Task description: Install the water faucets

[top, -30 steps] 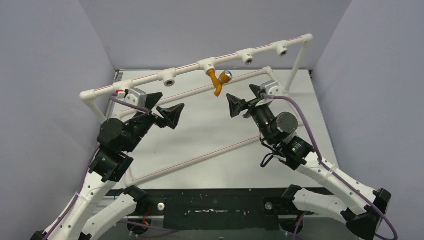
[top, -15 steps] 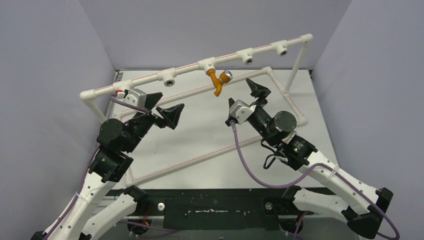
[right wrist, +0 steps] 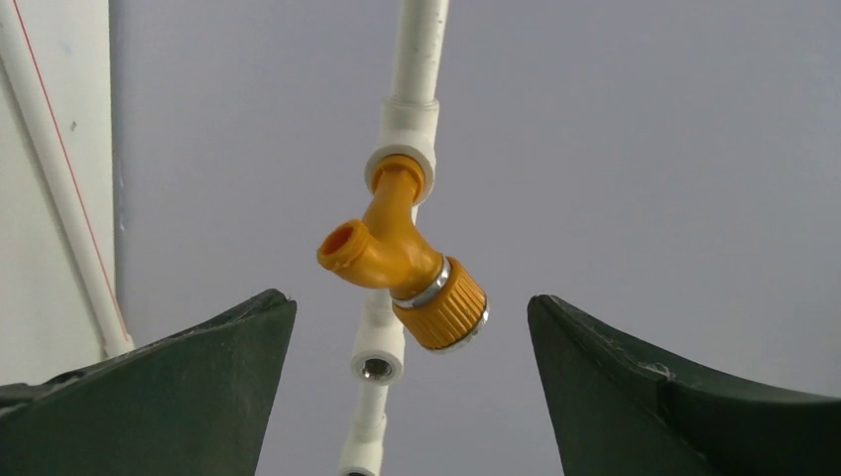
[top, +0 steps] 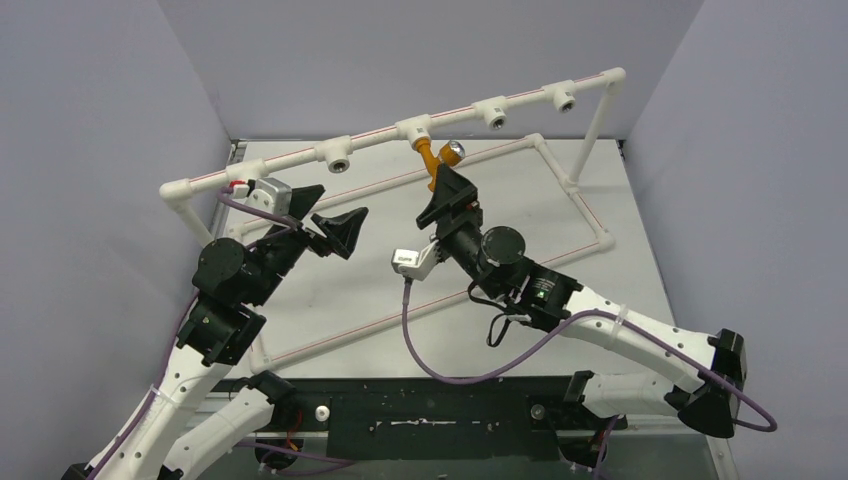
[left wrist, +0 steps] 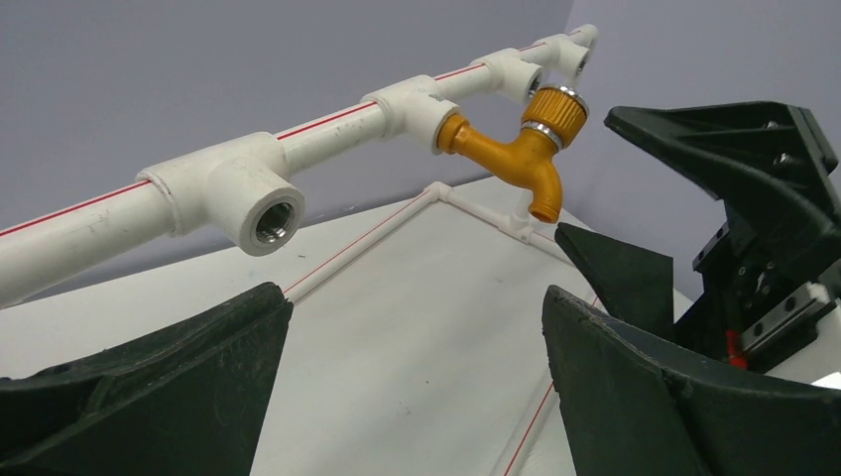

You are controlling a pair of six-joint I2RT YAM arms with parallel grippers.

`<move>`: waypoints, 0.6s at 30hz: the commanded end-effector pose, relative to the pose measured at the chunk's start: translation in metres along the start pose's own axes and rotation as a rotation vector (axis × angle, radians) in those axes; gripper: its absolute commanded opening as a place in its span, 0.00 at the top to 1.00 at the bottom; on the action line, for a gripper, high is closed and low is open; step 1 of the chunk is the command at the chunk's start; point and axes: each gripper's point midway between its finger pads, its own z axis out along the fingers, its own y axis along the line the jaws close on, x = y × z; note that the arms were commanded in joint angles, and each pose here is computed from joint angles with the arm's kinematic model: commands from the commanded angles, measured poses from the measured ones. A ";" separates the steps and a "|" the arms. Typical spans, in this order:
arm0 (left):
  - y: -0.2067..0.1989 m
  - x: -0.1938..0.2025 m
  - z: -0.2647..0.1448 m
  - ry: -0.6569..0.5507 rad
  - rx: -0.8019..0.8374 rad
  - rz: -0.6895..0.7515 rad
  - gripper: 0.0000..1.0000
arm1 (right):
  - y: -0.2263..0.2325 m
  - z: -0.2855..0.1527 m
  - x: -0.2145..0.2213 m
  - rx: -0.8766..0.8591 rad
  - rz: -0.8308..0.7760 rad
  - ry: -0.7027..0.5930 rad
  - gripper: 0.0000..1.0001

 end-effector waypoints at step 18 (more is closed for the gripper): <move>-0.010 -0.030 -0.006 -0.080 0.027 0.008 0.03 | -0.019 0.033 0.028 0.051 -0.363 0.257 0.38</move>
